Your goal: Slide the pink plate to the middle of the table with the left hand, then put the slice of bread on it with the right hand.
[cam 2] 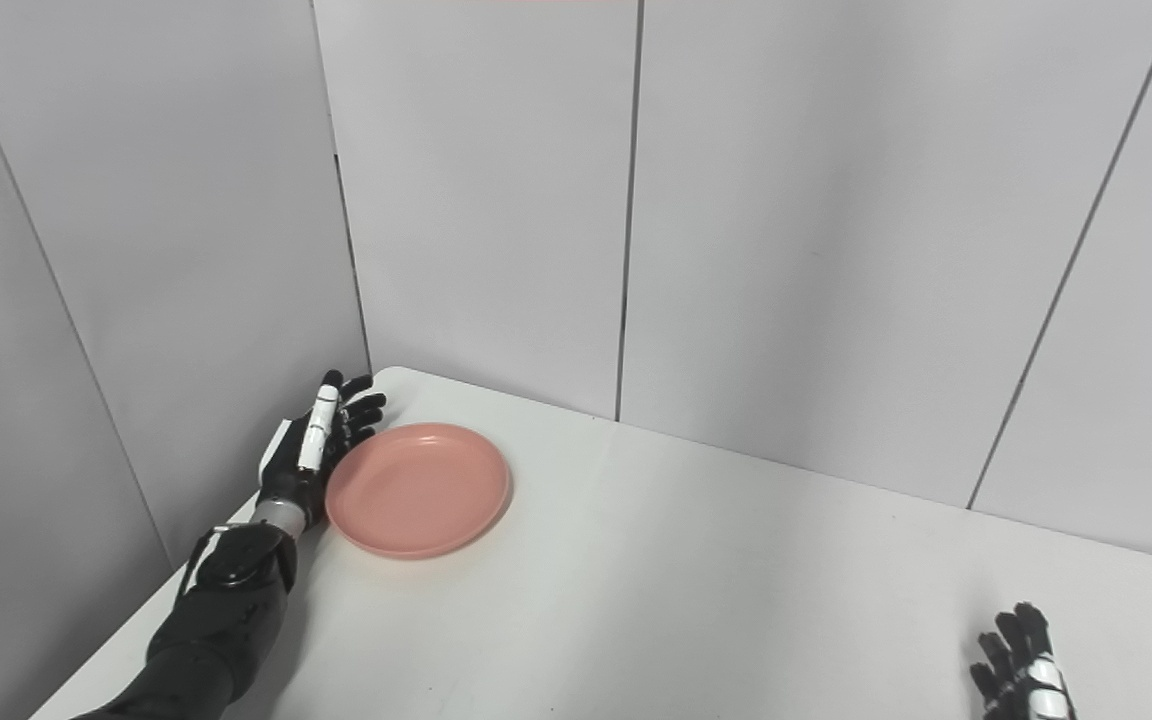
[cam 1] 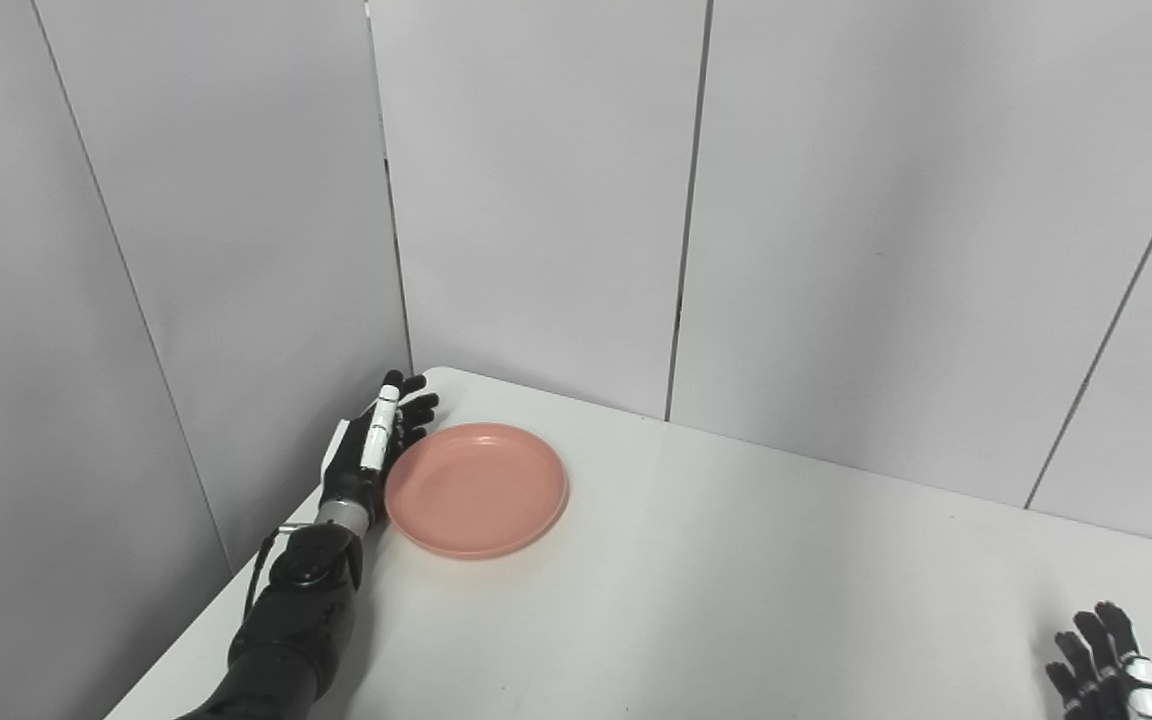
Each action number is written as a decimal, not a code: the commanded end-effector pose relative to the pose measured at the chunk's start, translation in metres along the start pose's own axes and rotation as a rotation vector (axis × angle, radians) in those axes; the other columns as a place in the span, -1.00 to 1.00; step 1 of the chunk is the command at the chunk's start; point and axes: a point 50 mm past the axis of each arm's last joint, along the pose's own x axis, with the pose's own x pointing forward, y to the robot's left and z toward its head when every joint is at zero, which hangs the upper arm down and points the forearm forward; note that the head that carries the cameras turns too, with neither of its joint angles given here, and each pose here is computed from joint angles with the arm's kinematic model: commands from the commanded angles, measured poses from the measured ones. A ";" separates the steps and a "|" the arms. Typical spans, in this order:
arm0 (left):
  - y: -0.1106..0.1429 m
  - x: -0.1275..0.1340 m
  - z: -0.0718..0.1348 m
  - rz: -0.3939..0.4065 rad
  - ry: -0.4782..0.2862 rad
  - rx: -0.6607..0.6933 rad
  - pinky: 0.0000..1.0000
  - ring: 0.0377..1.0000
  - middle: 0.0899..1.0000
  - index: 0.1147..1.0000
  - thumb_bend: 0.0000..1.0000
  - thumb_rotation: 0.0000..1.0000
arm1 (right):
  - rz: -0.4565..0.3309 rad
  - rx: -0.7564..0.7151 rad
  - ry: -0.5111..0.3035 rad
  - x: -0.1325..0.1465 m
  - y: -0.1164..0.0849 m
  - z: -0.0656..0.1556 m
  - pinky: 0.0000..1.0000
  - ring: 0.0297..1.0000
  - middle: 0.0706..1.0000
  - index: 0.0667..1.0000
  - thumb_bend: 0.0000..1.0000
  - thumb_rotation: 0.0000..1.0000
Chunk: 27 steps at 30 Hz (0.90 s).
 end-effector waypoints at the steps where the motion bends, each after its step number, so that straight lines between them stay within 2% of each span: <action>1: -0.012 0.012 0.025 -0.048 -0.079 -0.033 0.73 0.67 0.58 0.57 0.29 1.00 | 0.028 -0.021 -0.120 0.009 0.003 0.020 1.00 0.96 0.96 0.97 0.04 0.83; 9: -0.027 0.007 0.028 -0.116 -0.103 -0.102 0.68 0.64 0.56 0.54 0.31 1.00 | 0.030 -0.015 -0.125 0.009 0.002 0.020 1.00 0.95 0.95 0.95 0.04 0.82; 14: -0.037 0.003 0.027 -0.151 -0.108 -0.109 0.69 0.67 0.62 0.55 0.35 1.00 | 0.027 -0.022 -0.124 0.010 0.002 0.020 1.00 0.95 0.95 0.96 0.06 0.82; 19: -0.049 -0.001 0.024 -0.166 -0.109 -0.150 0.61 0.65 0.62 0.55 0.34 1.00 | 0.024 -0.016 -0.123 0.011 0.002 0.020 0.99 0.96 0.95 0.96 0.04 0.82; 27: -0.070 -0.009 0.015 -0.201 -0.092 -0.173 0.64 0.63 0.61 0.58 0.40 1.00 | 0.018 -0.015 -0.121 0.010 0.002 0.021 1.00 0.95 0.96 0.97 0.04 0.82</action>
